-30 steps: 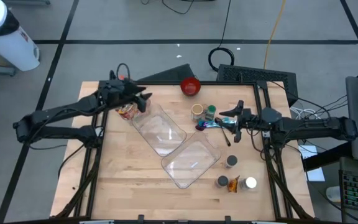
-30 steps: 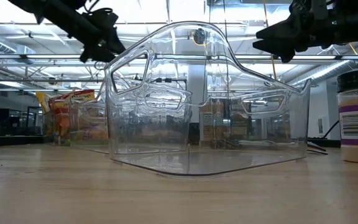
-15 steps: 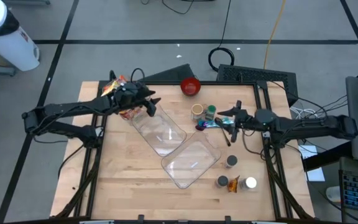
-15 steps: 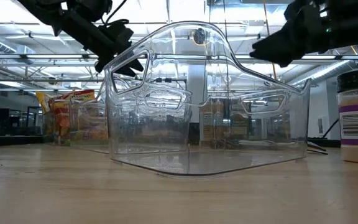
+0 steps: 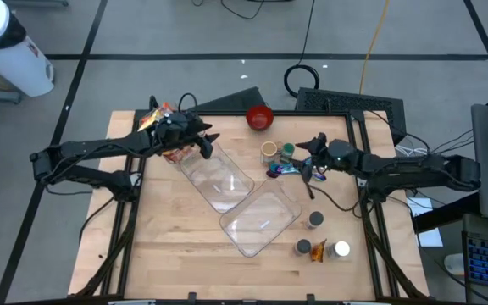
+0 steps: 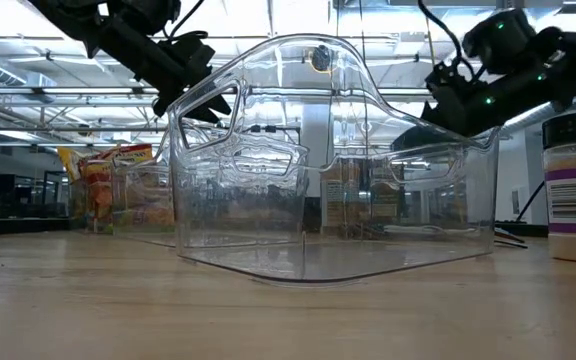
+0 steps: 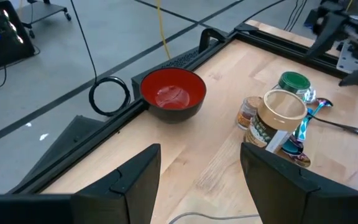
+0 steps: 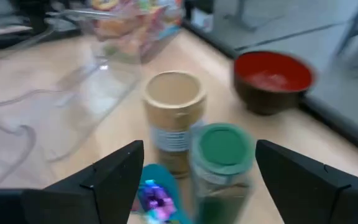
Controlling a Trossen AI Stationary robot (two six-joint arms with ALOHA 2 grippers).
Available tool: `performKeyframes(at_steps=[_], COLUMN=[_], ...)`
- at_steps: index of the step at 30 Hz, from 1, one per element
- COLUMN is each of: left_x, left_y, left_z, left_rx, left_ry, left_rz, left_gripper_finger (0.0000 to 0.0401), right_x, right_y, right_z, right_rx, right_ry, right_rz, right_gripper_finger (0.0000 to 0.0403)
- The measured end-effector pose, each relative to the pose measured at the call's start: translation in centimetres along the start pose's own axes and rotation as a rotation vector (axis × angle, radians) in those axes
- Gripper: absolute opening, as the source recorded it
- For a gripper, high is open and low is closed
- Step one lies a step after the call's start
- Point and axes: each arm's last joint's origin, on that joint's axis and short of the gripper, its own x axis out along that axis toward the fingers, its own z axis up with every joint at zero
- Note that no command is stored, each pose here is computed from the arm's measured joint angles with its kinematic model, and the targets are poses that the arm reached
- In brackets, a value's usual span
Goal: Pick & Place Food Item
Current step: Put the green seasoning bottle into the middle transparent bin
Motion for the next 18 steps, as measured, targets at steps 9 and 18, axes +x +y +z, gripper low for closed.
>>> performKeyframes(at_steps=[9,18], left_x=[0.0,0.0], left_y=[0.0,0.0], left_z=[0.0,0.0], left_rx=[0.000,0.000], left_ry=[0.000,0.001], left_rz=[0.000,0.001], left_gripper_finger=[0.0230,0.0230], right_x=[1.8,2.7], right_y=[-1.5,-1.7], right_z=[-0.9,-1.7], right_rx=[0.033,0.008], right_ry=[0.033,0.069], right_rz=[-0.011,-0.022], right_gripper_finger=[0.0286,0.0281])
